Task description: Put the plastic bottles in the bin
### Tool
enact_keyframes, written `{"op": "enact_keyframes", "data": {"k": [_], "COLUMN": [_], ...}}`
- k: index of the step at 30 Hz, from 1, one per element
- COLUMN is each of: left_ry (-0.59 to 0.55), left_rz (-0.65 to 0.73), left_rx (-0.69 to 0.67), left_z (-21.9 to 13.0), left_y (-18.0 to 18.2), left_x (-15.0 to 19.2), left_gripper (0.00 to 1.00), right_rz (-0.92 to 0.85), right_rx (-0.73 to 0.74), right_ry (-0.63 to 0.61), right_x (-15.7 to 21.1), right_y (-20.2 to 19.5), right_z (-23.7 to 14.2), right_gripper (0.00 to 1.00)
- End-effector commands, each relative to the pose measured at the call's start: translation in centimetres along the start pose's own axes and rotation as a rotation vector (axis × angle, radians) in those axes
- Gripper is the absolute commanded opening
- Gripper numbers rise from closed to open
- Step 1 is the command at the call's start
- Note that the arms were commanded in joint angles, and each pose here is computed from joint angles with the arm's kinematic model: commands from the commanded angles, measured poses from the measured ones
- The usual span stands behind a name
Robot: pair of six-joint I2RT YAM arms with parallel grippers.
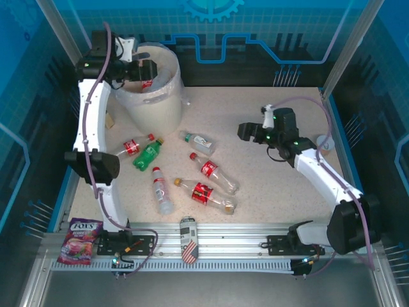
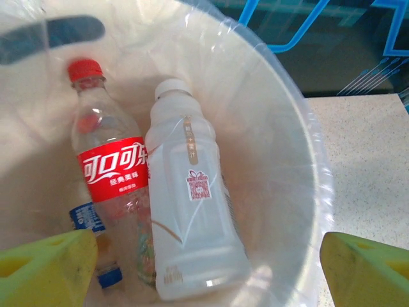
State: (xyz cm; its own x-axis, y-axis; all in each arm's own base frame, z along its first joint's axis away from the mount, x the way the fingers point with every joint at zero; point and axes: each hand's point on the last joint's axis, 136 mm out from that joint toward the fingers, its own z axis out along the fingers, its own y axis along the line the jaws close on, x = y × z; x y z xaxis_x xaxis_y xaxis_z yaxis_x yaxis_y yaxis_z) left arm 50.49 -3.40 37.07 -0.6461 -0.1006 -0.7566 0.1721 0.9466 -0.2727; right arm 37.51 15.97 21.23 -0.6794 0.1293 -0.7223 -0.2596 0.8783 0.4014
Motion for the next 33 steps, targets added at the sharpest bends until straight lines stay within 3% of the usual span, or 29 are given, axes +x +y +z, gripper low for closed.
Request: {"op": "enact_keyframes", "data": {"k": [1, 4, 8, 14, 24, 33], "left_ry": [-0.044, -0.069, -0.151, -0.125, 0.024, 0.067], "left_rz": [0.03, 0.004, -0.061, -0.217, -0.535, -0.643], "left_rx": [-0.058, -0.054, 0.052, 0.221, 0.331, 0.295], "left_z": [-5.6, -8.1, -10.8, -11.1, -5.6, 0.4], "left_y": [-0.9, -1.9, -4.2, -6.6, -7.0, -7.5], "left_x": [-0.3, 0.8, 2.8, 9.2, 19.9, 24.4], "left_gripper": [0.92, 0.92, 0.92, 0.93, 0.96, 0.99], "right_rz": [-0.254, -0.408, -0.554, -0.648, -0.599, -0.554], "right_rx": [0.037, 0.023, -0.004, -0.055, -0.024, 0.005], "right_ry": [0.12, 0.179, 0.23, 0.295, 0.391, 0.45], "right_x": [1.8, 2.6, 3.6, 5.5, 8.5, 10.9], "right_y": [1.4, 3.1, 5.0, 7.4, 6.9, 5.6], "right_z": [1.4, 3.5, 6.6, 11.1, 16.5, 18.9], "right_gripper": [0.94, 0.96, 1.0, 1.0, 1.0, 0.97]}}
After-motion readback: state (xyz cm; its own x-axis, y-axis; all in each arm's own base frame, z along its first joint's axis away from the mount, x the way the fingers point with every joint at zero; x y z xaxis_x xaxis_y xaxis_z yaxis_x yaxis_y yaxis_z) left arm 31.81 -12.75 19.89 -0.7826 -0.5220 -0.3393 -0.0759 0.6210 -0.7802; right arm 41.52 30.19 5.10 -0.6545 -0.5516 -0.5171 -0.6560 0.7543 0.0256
